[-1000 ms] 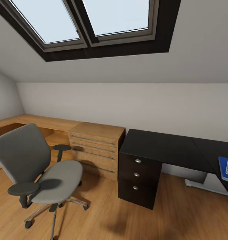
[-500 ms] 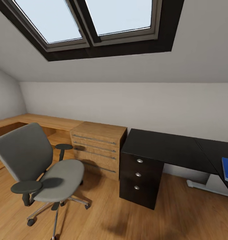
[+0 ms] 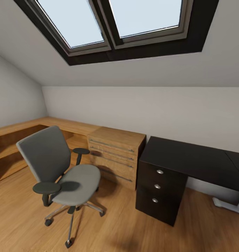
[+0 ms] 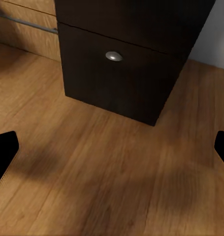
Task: In the bedroom, organize the workspace by keeping the computer under the desk, ensuring the monitor is on the desk, placing the keyboard on the desk next to the monitor, placing the mouse on the desk next to the keyboard, moving the folder from the swivel chair onto the desk next to the mouse, stacking the notebook on top of the folder with the pen on top of the notebook, and positioning the swivel chair next to the desk.
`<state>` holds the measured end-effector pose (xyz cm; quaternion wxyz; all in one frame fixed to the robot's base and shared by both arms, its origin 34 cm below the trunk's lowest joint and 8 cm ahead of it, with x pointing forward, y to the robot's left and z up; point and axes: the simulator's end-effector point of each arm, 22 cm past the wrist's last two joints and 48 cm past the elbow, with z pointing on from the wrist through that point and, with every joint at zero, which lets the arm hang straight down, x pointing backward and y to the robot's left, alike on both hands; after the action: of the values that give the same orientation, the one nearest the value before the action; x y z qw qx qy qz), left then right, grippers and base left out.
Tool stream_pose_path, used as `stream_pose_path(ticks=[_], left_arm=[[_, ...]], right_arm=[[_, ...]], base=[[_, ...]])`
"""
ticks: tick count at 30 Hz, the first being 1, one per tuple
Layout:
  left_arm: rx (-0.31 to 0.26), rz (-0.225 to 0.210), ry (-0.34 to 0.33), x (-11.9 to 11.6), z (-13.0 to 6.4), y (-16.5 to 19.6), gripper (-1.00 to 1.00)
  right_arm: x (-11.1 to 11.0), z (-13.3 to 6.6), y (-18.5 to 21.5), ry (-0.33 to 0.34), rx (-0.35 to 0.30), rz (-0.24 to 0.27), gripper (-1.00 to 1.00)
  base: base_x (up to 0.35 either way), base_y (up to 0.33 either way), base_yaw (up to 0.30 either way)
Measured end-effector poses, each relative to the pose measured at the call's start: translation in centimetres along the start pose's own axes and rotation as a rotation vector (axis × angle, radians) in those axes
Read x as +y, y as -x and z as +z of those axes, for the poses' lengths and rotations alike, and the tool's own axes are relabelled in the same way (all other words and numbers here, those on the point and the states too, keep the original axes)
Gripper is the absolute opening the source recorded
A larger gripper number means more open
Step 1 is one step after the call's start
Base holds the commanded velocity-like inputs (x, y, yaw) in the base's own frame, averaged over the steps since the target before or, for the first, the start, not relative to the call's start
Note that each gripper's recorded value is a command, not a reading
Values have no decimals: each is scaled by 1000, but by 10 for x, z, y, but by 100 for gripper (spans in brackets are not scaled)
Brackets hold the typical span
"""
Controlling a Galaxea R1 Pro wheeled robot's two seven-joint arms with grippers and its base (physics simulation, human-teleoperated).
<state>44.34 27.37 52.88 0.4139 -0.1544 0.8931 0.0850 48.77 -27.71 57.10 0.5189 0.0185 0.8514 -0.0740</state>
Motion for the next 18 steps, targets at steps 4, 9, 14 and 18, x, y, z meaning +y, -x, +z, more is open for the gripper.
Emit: stream_pose_path(ticks=[4,9,14,18], left_arm=[[-1,-1,1,0,0,0,100],[-1,-1,2,1,0,0,100],[0,-1,3,1,0,0,100],[0,-1,3,1,0,0,100]], right_arm=[[-1,0,0,-7,1,1,100],[-4,0,0,-19,0,0,100],[-4,0,0,-18,0,-2,100],[1,-1,0,-8,1,0,100]], base=[[0,0,287],[0,0,288],[0,0,180],[0,0,62]])
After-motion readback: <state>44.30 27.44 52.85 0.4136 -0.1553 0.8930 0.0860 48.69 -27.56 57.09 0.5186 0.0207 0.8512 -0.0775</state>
